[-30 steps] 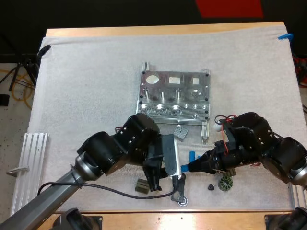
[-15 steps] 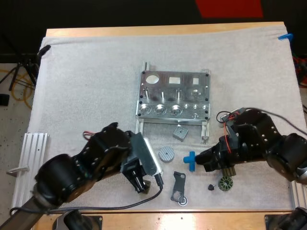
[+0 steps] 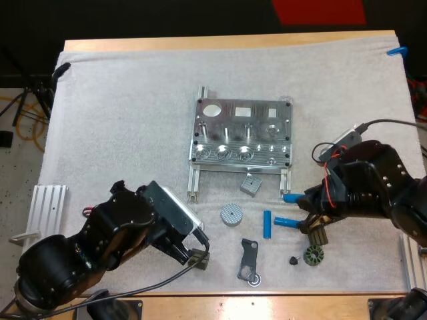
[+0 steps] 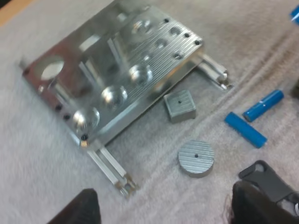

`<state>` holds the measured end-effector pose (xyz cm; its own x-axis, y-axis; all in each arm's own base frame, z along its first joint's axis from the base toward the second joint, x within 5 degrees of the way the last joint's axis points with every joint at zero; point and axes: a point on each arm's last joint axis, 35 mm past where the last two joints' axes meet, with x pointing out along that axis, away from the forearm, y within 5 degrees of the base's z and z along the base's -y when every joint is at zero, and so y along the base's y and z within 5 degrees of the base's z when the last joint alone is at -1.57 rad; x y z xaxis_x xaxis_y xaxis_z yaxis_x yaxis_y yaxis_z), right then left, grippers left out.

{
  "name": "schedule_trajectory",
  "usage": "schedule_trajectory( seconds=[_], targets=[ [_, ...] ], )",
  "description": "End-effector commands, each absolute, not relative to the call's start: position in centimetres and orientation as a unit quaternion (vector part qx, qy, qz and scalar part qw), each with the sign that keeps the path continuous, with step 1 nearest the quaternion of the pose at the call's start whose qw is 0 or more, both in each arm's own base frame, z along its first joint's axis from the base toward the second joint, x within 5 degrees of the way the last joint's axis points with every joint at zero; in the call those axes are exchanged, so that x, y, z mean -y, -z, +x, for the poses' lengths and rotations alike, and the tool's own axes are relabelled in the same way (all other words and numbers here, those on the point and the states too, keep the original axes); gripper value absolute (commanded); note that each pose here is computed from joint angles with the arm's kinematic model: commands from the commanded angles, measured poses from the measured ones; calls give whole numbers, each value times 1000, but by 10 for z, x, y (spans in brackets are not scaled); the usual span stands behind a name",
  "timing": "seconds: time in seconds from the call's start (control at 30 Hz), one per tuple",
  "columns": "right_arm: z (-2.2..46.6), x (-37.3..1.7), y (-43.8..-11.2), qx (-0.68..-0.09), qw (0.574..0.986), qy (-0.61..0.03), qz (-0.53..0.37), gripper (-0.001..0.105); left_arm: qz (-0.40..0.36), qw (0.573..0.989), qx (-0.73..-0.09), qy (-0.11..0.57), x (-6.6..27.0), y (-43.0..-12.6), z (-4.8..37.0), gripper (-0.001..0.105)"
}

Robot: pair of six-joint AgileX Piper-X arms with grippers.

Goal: Load cells from right to left

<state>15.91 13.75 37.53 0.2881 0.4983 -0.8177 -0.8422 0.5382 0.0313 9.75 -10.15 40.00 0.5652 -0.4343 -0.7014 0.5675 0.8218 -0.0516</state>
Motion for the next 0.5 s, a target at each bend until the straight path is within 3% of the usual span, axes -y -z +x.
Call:
schedule_trajectory(
  seconds=[0.0, 0.47],
  targets=[
    [161, -138, -377, -417, 770, -423, -232, 1, 69, 888, -374, 260, 98, -402, 96, 59],
    [199, -162, -383, -427, 752, -382, -327, 1, 41, 900, -378, 212, 96, -401, 97, 59]
  ],
)
